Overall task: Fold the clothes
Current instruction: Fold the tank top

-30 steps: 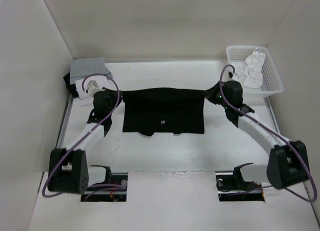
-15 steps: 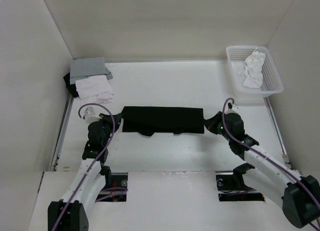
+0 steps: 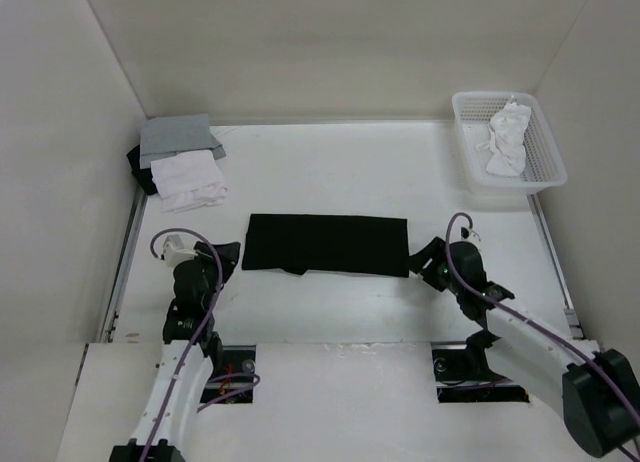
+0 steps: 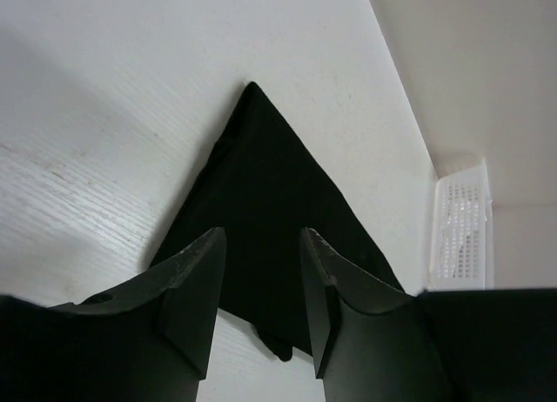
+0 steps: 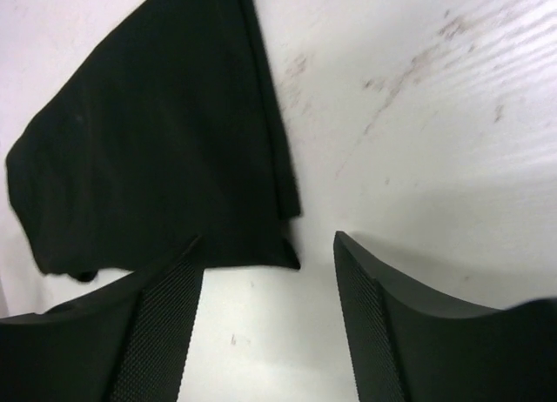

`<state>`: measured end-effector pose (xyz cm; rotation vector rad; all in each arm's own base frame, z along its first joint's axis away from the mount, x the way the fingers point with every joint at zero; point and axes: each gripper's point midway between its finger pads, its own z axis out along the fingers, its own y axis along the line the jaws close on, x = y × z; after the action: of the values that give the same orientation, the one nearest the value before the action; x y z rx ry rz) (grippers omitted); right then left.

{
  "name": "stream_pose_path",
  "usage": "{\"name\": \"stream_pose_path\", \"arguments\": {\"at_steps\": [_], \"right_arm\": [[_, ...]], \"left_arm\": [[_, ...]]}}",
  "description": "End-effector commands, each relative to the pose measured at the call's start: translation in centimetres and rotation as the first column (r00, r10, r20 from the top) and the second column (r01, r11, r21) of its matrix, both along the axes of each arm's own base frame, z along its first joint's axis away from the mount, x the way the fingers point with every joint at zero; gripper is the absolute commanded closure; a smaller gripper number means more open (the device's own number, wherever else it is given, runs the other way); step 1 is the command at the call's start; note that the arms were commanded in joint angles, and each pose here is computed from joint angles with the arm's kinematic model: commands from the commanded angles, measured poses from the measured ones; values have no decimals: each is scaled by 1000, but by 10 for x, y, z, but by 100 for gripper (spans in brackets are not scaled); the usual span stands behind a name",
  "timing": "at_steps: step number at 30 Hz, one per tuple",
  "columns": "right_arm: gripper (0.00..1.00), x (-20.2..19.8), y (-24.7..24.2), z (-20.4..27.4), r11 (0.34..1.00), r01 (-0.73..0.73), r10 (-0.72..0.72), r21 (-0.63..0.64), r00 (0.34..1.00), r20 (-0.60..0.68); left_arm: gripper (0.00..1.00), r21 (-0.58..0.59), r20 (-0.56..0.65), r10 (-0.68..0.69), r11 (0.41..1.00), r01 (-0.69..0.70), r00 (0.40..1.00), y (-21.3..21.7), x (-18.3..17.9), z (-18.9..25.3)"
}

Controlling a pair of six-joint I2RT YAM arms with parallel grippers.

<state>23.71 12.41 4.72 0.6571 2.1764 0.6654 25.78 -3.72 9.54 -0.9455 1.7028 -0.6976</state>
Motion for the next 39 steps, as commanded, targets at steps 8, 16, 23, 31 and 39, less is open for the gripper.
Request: {"name": "stream_pose_path", "arguments": {"at_steps": [8,16,23,31,39], "right_arm": [[42,63,9,5,1000,-18,18,10,999,32],[53,65,25,-8,997,-19,21,80,999,-33],[76,68,32,-16,990,47,-42,133,998,-36],[100,63,18,6,981,132,-145,145,986,82],[99,41,5,85,998,60,-58,-3,973,221]], "left_arm": [[61,34,126,-334,942,333,934,-136,24,63],[61,90,27,-486,872,482,874,-213,17,12],[62,76,38,-470,881,467,882,-199,20,5],[62,85,87,-470,882,464,878,-191,21,22],[63,86,163,-463,886,455,871,-179,19,57]]}}
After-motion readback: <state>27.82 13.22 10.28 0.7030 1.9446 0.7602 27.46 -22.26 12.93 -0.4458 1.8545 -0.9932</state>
